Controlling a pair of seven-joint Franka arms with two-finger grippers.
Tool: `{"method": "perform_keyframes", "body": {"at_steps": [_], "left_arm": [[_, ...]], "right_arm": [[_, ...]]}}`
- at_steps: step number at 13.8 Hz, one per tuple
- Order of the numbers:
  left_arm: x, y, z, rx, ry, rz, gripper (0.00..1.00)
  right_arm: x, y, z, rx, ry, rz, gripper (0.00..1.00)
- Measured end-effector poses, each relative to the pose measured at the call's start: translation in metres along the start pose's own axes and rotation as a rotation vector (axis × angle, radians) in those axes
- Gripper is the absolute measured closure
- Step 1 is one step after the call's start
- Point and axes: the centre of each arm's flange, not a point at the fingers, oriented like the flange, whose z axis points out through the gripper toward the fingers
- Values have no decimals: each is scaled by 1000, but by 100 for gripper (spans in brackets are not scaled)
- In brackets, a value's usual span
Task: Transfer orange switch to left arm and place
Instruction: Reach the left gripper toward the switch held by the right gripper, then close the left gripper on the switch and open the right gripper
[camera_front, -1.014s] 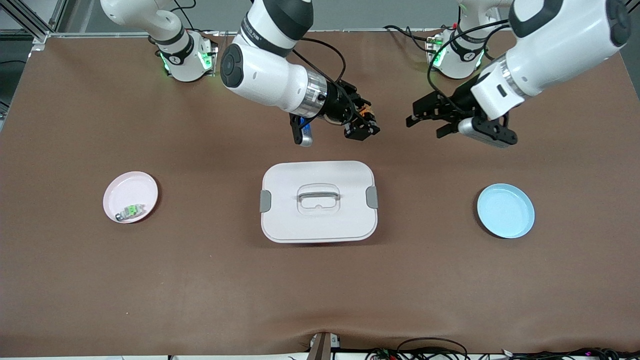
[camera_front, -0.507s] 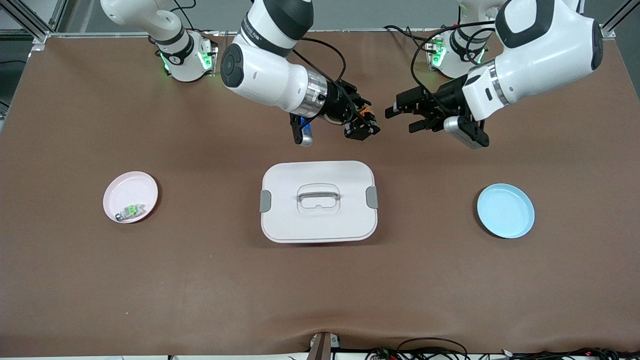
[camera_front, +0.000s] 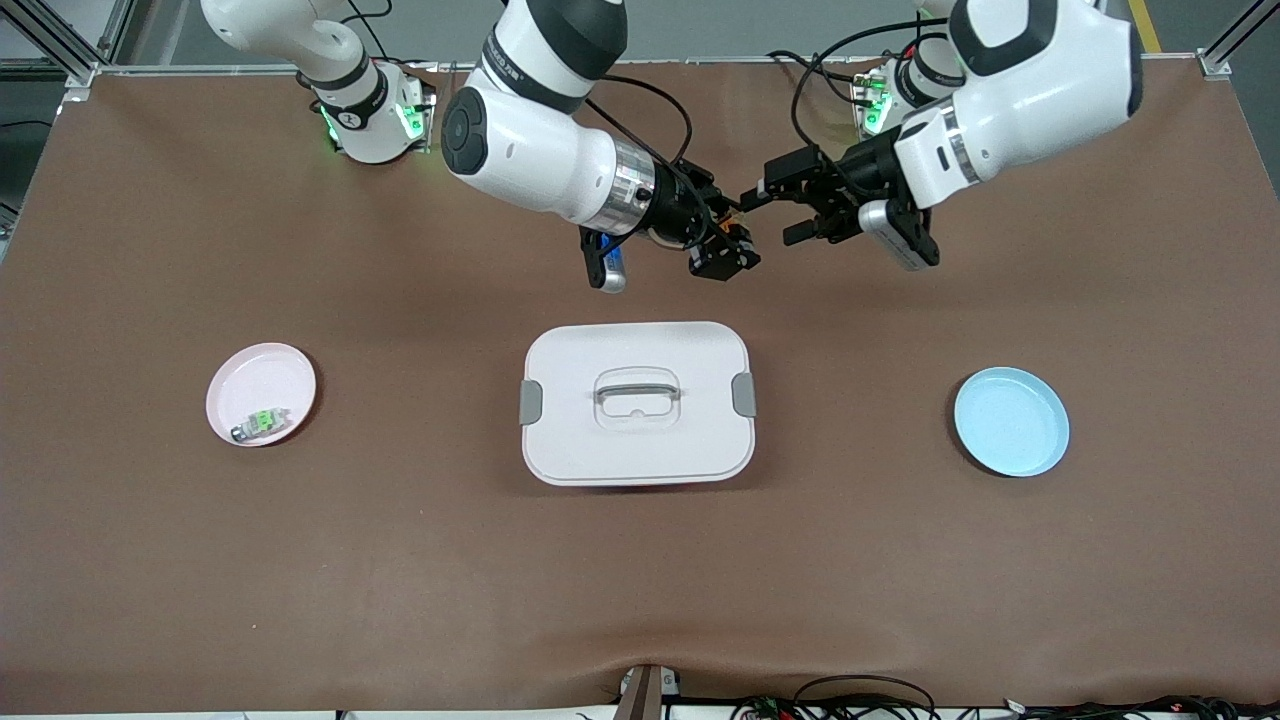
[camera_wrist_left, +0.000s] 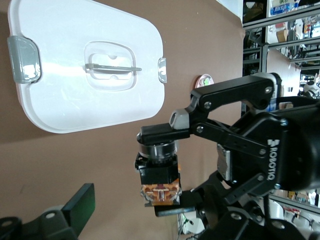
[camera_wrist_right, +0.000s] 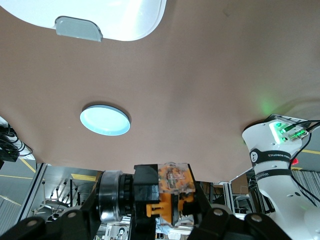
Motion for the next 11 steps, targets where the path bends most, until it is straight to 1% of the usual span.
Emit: {"method": "perform_keyframes", "body": {"at_steps": [1, 2, 3, 4, 7, 9, 10, 11], "left_arm": [[-2, 0, 4, -3, 16, 3, 4], [-3, 0, 8, -8, 28, 6, 11], [-5, -2, 11, -15, 38, 7, 11], [-6, -4, 15, -21, 49, 6, 13], [-10, -5, 24, -63, 98, -20, 15], [-15, -1, 32, -69, 117, -24, 17], [-16, 0, 34, -68, 119, -22, 21], [-17, 0, 35, -67, 121, -22, 21]], "right_arm": [[0, 0, 0, 0, 0, 0, 27], [0, 0, 0, 0, 0, 0, 27], [0, 0, 0, 0, 0, 0, 27], [0, 0, 0, 1, 0, 0, 27], [0, 0, 0, 1, 0, 0, 27], [0, 0, 0, 1, 0, 0, 27], [0, 0, 0, 1, 0, 0, 27], [-1, 0, -1, 1, -1, -1, 27]]}}
